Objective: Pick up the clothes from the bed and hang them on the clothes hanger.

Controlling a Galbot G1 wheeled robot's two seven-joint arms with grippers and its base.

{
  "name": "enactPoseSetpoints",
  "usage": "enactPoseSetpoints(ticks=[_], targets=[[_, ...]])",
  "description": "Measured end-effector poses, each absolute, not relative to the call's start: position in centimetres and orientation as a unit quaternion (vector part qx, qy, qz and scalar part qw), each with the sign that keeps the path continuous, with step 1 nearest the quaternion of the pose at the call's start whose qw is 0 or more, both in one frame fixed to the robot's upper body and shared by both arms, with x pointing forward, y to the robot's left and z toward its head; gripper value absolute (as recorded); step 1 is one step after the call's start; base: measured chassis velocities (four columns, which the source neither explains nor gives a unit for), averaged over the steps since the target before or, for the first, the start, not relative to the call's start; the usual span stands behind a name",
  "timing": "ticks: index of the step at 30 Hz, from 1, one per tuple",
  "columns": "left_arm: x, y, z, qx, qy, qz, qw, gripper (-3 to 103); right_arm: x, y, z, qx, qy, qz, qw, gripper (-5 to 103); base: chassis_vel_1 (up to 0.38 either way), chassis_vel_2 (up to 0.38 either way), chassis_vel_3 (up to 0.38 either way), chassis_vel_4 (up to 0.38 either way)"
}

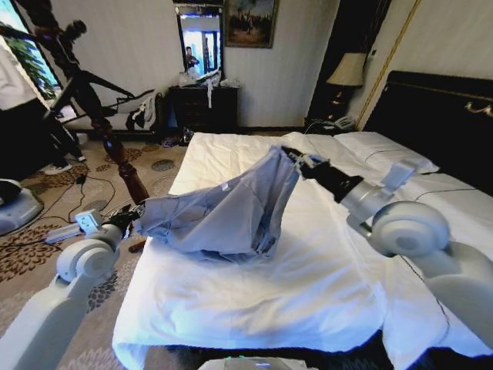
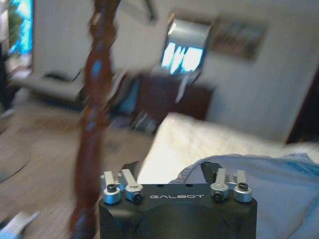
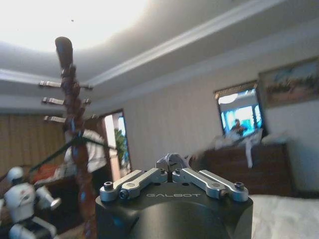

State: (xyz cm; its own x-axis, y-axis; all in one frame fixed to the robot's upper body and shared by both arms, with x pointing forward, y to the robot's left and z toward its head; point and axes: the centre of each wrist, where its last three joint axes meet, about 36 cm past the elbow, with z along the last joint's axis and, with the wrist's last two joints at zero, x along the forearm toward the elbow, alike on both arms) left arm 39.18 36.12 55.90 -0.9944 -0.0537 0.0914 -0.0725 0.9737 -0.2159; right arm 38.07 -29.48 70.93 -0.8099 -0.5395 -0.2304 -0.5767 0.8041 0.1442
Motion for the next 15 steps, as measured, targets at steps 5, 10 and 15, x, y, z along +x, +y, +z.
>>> enactPoseSetpoints(ticks=[5,10,15], targets=[[38.2,36.3,55.0,-0.041,-0.996,0.05,-0.06,89,38.4,-30.9,72.9,-0.276,0.949,0.096,0.118,0,0.0,0.0,0.0,0.0],[37.0,35.7,54.1,-0.067,-0.995,0.001,-0.071,100,38.3,-31.0,73.0,-0.281,0.948,0.08,0.126,0,0.0,0.0,0.0,0.0],[36.3,35.0,53.4,-0.12,-0.984,0.127,-0.034,100,38.7,-31.5,73.5,-0.282,0.946,0.08,0.138,0,0.0,0.0,0.0,0.0]])
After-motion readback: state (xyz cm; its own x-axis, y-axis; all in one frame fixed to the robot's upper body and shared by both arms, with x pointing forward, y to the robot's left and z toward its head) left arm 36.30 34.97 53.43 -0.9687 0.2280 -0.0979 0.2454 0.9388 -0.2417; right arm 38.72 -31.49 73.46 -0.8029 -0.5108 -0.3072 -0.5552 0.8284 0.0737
